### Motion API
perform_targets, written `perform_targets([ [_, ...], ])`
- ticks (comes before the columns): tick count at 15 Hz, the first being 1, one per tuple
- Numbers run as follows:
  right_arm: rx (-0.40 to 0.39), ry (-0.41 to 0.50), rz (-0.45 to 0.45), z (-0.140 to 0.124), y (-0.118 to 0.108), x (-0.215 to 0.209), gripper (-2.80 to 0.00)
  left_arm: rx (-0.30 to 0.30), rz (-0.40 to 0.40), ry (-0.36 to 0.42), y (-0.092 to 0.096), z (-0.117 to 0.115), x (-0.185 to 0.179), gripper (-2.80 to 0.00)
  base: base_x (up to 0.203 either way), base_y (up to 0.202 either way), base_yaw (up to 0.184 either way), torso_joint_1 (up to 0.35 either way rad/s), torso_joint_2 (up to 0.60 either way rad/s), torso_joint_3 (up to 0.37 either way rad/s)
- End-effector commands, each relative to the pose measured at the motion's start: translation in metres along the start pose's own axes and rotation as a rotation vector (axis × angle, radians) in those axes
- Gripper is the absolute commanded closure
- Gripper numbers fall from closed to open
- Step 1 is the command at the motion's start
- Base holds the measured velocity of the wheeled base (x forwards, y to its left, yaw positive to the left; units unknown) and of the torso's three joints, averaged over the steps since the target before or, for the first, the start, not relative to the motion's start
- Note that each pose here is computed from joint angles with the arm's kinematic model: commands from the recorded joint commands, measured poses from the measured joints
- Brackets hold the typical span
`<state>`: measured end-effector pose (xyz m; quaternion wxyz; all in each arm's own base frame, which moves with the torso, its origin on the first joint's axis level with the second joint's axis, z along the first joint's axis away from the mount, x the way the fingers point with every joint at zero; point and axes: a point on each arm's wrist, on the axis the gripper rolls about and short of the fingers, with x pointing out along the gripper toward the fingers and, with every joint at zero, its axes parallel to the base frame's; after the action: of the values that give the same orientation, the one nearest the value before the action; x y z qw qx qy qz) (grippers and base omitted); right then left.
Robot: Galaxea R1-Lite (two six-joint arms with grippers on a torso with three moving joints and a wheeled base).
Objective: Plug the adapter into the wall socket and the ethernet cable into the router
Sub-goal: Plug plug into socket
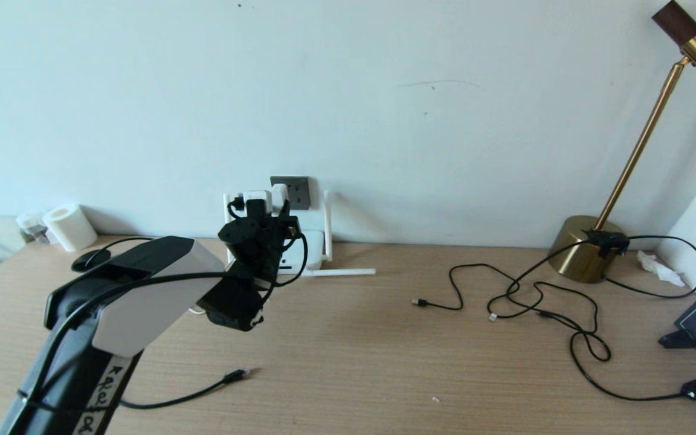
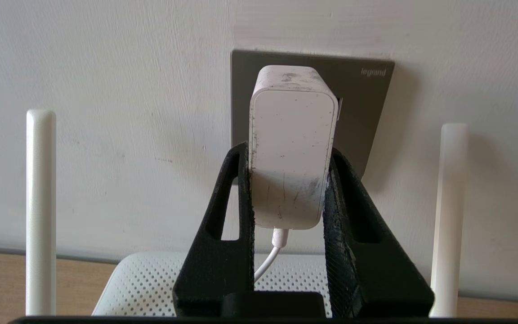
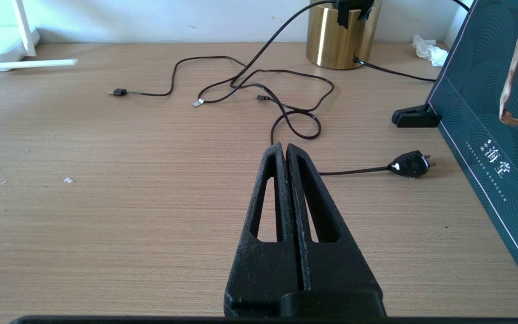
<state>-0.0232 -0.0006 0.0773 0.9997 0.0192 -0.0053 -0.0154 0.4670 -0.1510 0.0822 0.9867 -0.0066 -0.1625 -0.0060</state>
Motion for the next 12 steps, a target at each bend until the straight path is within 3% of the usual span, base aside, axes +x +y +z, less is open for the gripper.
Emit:
perform_targets([
  [1, 0.000, -0.001, 0.000, 0.0001, 0.0000, 0.0000, 0.00, -0.001, 0.003, -0.013, -0.0001, -0.0008, 0.0017, 0.00, 0.000, 0.000, 0.000, 0.000, 0.00, 0.000],
  [12, 0.000, -0.001, 0.000, 0.0001, 0.0000, 0.0000, 0.00, 0.007, 0.005, -0.037, -0.0031, -0.0100, 0.0085, 0.00, 0.000, 0.000, 0.000, 0.000, 0.00, 0.000],
])
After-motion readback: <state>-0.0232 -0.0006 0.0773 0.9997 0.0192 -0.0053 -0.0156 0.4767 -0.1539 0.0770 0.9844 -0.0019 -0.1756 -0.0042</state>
